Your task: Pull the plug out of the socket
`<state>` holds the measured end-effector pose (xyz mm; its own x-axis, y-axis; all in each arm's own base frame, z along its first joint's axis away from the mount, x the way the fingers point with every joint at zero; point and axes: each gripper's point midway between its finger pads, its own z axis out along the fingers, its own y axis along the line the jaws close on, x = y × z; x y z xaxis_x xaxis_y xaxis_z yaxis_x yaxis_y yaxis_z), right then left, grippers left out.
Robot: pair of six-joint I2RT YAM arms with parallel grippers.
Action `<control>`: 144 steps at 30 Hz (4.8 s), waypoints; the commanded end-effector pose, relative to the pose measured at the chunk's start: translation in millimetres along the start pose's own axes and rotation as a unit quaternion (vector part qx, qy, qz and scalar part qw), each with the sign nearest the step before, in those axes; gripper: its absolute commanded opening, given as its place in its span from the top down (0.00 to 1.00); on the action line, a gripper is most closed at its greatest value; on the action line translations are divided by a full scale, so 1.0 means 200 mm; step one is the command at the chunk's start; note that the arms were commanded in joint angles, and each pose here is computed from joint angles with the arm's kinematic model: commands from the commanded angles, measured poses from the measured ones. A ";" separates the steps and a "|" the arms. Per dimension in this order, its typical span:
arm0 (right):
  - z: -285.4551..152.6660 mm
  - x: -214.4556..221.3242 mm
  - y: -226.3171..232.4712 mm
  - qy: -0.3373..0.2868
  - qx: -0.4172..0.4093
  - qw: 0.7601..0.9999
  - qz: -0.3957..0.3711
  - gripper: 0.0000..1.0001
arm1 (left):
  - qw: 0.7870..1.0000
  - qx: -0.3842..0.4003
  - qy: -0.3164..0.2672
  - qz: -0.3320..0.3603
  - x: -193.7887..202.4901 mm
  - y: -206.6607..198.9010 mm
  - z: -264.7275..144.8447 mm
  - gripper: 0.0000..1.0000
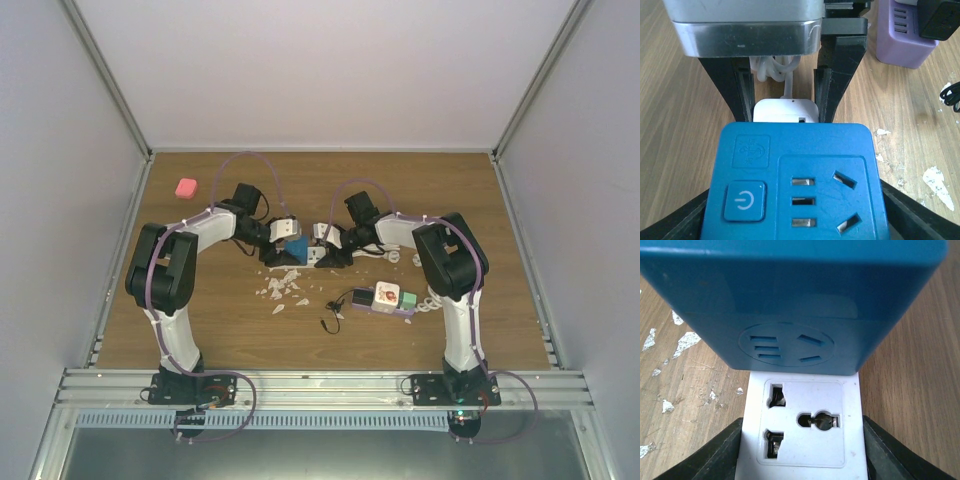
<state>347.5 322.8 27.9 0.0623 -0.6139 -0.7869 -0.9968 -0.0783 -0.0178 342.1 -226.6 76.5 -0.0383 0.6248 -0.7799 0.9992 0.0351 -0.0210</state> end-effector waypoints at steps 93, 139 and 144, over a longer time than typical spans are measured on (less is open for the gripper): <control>-0.11 -0.12 -0.17 -0.035 0.023 0.996 0.081 0.00 | 0.773 -0.186 0.532 0.290 0.58 1.02 -1.21 0.50; -0.20 -0.04 -0.22 -0.041 0.029 0.992 0.114 0.00 | 0.759 -0.152 0.546 0.322 0.74 1.16 -1.10 0.11; -0.22 -0.08 -0.23 -0.041 0.029 0.993 0.103 0.00 | 0.768 -0.187 0.537 0.295 0.68 1.15 -1.15 0.05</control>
<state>390.9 298.8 56.1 -0.1728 -0.5617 -0.8091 -0.9848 0.1133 0.1317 559.7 47.8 74.8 0.2908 0.8686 0.4011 0.8010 -0.4504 0.3945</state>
